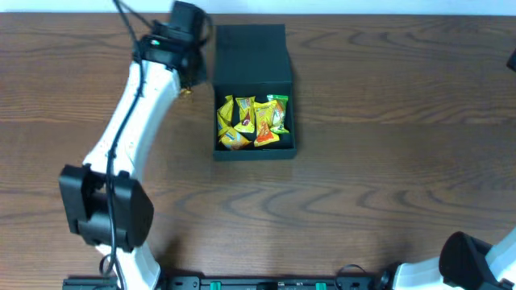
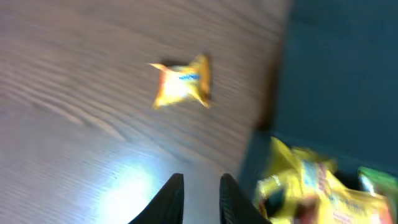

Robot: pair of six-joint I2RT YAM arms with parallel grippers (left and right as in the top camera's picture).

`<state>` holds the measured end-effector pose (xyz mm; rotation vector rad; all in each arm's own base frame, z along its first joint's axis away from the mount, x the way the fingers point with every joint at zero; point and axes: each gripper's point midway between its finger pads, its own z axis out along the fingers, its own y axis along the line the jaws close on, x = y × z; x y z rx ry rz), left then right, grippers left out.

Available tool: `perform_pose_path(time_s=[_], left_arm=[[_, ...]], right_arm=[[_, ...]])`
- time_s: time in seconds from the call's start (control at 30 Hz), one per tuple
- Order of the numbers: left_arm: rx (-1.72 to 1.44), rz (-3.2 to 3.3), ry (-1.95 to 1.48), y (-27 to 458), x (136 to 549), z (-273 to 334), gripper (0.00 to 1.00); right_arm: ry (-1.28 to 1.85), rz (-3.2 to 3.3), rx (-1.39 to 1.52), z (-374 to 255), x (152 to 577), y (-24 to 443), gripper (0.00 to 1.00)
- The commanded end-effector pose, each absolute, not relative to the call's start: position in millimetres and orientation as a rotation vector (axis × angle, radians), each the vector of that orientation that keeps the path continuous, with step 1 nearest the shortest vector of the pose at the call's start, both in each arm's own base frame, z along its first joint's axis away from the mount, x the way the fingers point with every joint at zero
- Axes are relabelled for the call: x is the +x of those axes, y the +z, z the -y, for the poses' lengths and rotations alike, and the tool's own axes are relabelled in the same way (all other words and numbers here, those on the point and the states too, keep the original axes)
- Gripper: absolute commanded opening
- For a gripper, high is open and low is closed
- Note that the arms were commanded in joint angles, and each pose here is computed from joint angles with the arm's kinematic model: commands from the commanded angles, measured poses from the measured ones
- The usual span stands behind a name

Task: Pack container
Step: 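Grasp the yellow Julie's packet left of the box with the left gripper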

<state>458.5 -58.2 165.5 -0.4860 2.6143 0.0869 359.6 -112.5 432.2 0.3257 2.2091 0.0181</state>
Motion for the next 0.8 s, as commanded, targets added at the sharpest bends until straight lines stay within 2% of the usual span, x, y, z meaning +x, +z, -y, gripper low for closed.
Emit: perform_pose_path(time_s=[0.0, 0.03, 0.1, 0.23, 0.3, 0.37, 0.43, 0.77], left_arm=[[-0.615, -2.622, 0.090, 139, 472, 36, 0.52], [-0.633, -2.626, 0.074, 133, 476, 32, 0.59], [-0.644, -2.644, 0.031, 121, 482, 28, 0.62], [-0.567, -2.657, 0.040, 95, 499, 29, 0.76], [-0.553, -2.660, 0.040, 82, 505, 33, 0.90], [-0.552, -2.675, 0.044, 69, 507, 35, 0.91], [-0.551, -2.701, 0.045, 57, 506, 37, 0.98], [-0.538, -2.730, 0.091, 20, 512, 33, 0.96]], right_arm=[[0.026, -2.228, 0.321, 115, 365, 425, 0.02], [0.027, -2.231, 0.321, 116, 365, 424, 0.02], [0.028, -2.235, 0.323, 116, 365, 423, 0.01], [0.028, -2.234, 0.323, 116, 365, 423, 0.01], [0.028, -2.235, 0.323, 116, 365, 423, 0.01], [0.029, -2.236, 0.323, 115, 365, 423, 0.02], [0.030, -2.239, 0.324, 115, 365, 422, 0.02], [0.033, -2.246, 0.326, 115, 364, 421, 0.02]])
